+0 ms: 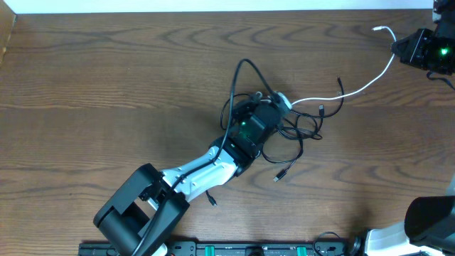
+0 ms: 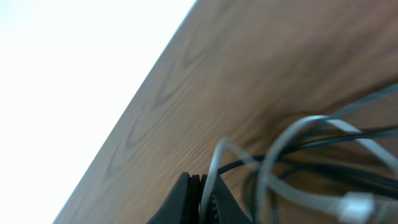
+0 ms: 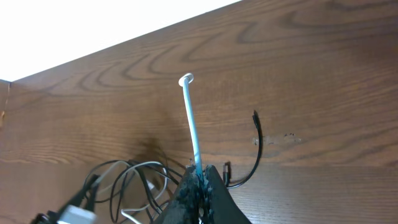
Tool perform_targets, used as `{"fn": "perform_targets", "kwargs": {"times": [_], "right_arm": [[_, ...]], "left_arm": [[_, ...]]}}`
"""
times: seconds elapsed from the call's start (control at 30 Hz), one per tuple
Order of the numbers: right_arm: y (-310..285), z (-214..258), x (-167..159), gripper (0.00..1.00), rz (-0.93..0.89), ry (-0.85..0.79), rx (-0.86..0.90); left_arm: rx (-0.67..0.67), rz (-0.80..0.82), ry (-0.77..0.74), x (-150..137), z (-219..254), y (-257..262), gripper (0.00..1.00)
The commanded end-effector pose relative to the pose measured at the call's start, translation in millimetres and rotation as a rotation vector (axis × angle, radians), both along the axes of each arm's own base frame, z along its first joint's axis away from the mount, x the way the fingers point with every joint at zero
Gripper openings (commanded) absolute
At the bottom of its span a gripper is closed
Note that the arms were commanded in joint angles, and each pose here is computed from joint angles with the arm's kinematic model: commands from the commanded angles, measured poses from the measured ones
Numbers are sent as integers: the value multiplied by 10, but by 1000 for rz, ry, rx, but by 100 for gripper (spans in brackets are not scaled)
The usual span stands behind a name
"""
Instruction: Untangle cables
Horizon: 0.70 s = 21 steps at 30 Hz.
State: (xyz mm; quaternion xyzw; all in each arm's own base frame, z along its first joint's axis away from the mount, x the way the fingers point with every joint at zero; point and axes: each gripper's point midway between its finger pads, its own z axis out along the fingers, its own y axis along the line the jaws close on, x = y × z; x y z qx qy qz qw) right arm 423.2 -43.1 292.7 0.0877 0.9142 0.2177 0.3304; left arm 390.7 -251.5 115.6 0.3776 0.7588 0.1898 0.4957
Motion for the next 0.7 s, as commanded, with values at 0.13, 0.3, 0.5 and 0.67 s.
{"fn": "perform_targets", "kwargs": {"times": [0.13,0.3,0.5,0.67], "right_arm": [[34,49,10,1,22,-19,-14],[35,50,12,1,23,-20,-14],[34,55,17,1,23,-23,-15],[33,55,18,1,22,-23,-15]], "left_arm": [[-218,386,-49,87,205,651,8],[-228,511,84,-174,-114,878,7],[-231,669,355,-715,-614,1120,7],[-318,758,535,-1034,-835,1090,8]]}}
